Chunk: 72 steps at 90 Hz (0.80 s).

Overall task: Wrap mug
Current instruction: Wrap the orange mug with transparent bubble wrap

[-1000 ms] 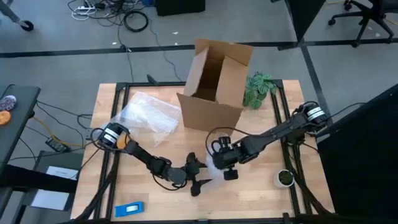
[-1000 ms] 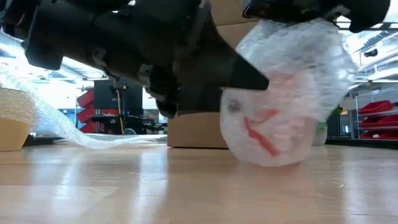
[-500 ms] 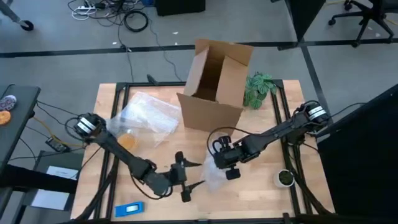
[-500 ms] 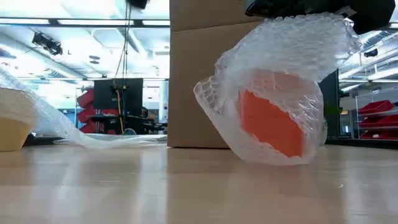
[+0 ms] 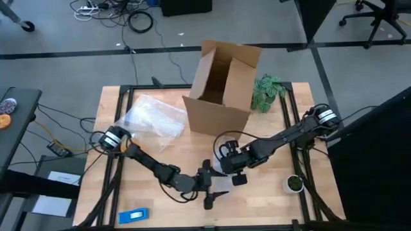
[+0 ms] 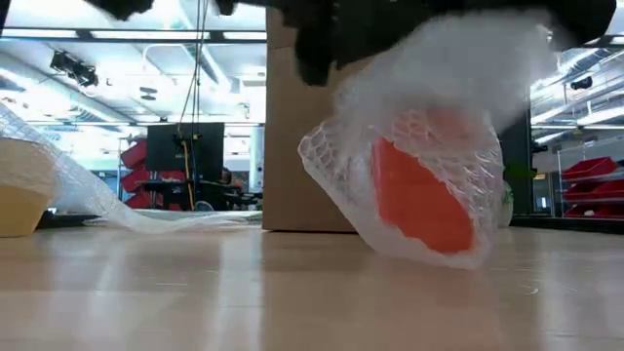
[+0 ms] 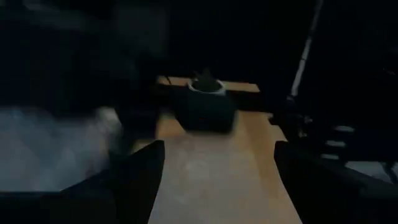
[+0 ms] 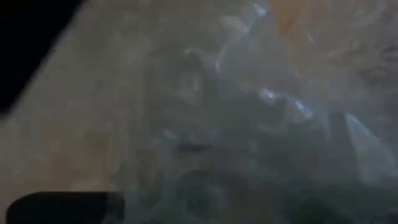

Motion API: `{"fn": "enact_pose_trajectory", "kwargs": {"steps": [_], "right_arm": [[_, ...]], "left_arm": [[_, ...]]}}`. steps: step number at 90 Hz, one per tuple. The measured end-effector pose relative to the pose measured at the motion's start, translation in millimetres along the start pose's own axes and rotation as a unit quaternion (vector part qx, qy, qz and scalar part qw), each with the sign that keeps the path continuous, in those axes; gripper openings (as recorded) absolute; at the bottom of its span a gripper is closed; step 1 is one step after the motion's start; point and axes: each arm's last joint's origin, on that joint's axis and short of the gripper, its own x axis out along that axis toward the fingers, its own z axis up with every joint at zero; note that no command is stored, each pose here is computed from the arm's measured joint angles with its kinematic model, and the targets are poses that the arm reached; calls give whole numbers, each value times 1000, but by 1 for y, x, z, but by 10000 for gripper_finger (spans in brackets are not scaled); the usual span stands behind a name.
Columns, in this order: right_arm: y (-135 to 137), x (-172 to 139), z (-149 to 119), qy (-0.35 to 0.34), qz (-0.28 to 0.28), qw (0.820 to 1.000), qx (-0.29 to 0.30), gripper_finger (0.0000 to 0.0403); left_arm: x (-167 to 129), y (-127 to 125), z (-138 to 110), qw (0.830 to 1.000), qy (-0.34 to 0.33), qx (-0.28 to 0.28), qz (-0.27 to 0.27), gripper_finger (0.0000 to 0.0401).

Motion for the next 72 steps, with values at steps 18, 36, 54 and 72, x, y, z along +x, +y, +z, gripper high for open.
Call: {"fn": "enact_pose_trajectory", "kwargs": {"steps": [18, 36, 54, 72], "right_arm": [[7, -2, -2, 1, 2, 1000, -9, 75], [13, -3, -3, 4, 5, 1000, -13, 75], [13, -3, -4, 5, 0, 1000, -8, 75], [12, -3, -4, 4, -8, 1000, -9, 75]], "left_arm": [[3, 14, -1, 994, 25, 31, 105, 289], [-13, 15, 12, 973, 37, 78, 214, 289], [-20, 18, 13, 967, 55, 55, 243, 289], [-12, 12, -12, 982, 99, 26, 160, 289]]}}
